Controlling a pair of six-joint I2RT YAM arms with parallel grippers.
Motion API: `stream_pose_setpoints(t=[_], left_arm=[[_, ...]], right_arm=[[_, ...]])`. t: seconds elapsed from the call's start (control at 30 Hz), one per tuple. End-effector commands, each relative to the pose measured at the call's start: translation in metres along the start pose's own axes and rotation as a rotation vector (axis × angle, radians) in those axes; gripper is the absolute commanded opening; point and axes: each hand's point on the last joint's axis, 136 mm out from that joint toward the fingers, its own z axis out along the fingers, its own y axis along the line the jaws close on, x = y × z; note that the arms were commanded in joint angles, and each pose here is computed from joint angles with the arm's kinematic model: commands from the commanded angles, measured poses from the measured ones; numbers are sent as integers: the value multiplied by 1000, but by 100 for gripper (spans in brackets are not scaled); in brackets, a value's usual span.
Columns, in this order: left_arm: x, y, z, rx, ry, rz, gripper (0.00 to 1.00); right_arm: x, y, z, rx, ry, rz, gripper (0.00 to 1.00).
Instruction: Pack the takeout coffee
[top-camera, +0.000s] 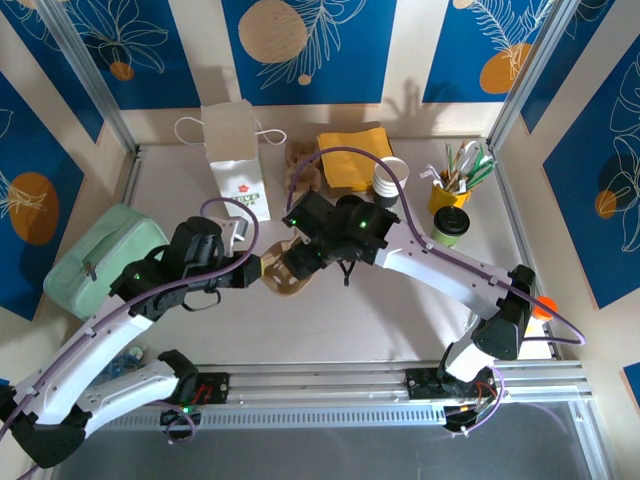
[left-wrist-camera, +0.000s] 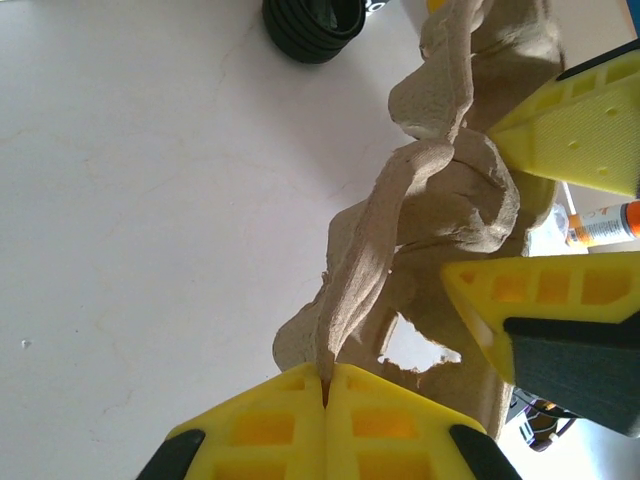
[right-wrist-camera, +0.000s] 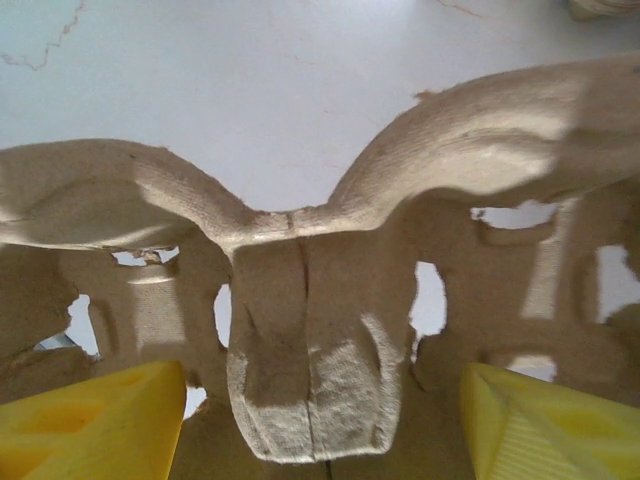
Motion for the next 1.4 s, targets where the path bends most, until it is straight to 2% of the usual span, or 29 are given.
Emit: stream_pose_setpoints(t=[0.0, 0.53, 0.73, 1.03, 1.37], left_arm=[[-1, -2, -1, 15, -18, 0, 0], [2, 4, 0, 12, -45, -21, 0], [3, 4, 0, 13, -43, -23, 0], [3, 7, 1, -4, -43, -23, 0], [0, 4, 3, 9, -45, -24, 0]], right_arm=[[3, 7, -3, -33, -10, 11, 70], [-1, 3, 9, -20, -36, -9, 50], [0, 5, 15, -25, -23, -16, 56], [-5, 6, 13, -31, -36, -16, 54], [-6, 5, 14, -51, -42, 3, 43]])
